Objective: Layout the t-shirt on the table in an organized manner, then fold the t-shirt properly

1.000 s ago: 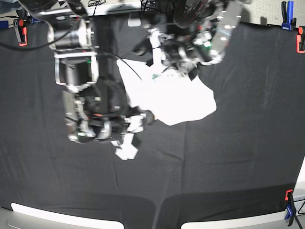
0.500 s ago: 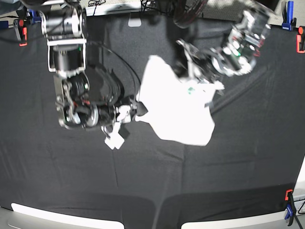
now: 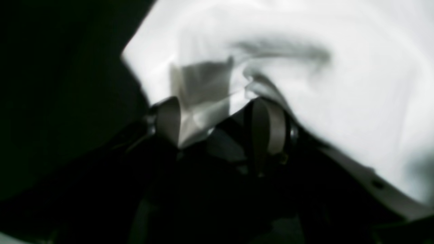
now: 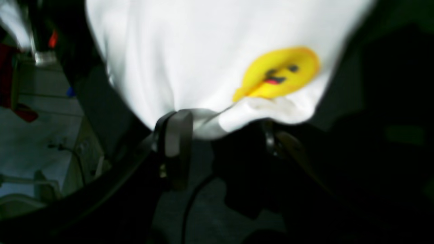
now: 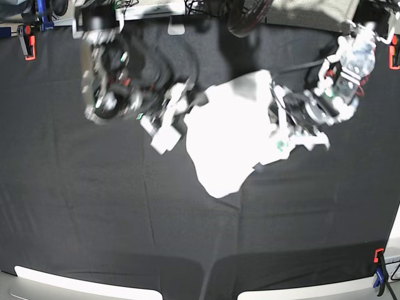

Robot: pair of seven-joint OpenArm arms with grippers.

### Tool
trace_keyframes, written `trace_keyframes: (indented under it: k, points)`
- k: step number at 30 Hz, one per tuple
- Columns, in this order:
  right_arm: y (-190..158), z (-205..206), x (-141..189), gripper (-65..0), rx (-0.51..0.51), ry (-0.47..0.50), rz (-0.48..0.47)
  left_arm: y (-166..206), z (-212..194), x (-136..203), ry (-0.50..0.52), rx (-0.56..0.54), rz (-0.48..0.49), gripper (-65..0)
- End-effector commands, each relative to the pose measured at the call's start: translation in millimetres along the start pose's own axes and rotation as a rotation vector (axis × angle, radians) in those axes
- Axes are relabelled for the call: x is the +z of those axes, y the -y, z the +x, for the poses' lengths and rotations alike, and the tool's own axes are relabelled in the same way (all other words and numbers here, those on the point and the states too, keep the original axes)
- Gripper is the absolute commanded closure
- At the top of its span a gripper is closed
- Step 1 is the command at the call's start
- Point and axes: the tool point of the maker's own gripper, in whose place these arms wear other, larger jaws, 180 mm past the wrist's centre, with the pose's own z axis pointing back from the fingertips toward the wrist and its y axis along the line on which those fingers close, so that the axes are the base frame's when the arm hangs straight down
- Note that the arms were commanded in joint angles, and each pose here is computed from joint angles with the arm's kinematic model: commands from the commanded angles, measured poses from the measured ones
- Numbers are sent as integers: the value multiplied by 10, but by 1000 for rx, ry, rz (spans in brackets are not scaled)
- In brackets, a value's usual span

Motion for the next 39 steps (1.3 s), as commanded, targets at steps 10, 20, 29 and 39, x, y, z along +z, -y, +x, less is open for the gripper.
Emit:
trace_keyframes:
  k: [10, 20, 29, 39]
  points:
    - [78, 346, 431, -263, 159, 90, -162, -269, 258, 57, 70, 16, 89, -316]
    - [219, 586, 867, -263, 181, 201, -276, -793, 1010, 511, 221, -134, 376, -316]
    - [216, 387, 836, -263, 153, 165, -271, 375, 1785, 679, 621, 112, -232, -316]
    - [198, 221, 802, -263, 127, 137, -263, 522, 1684, -78, 742, 355, -234, -316]
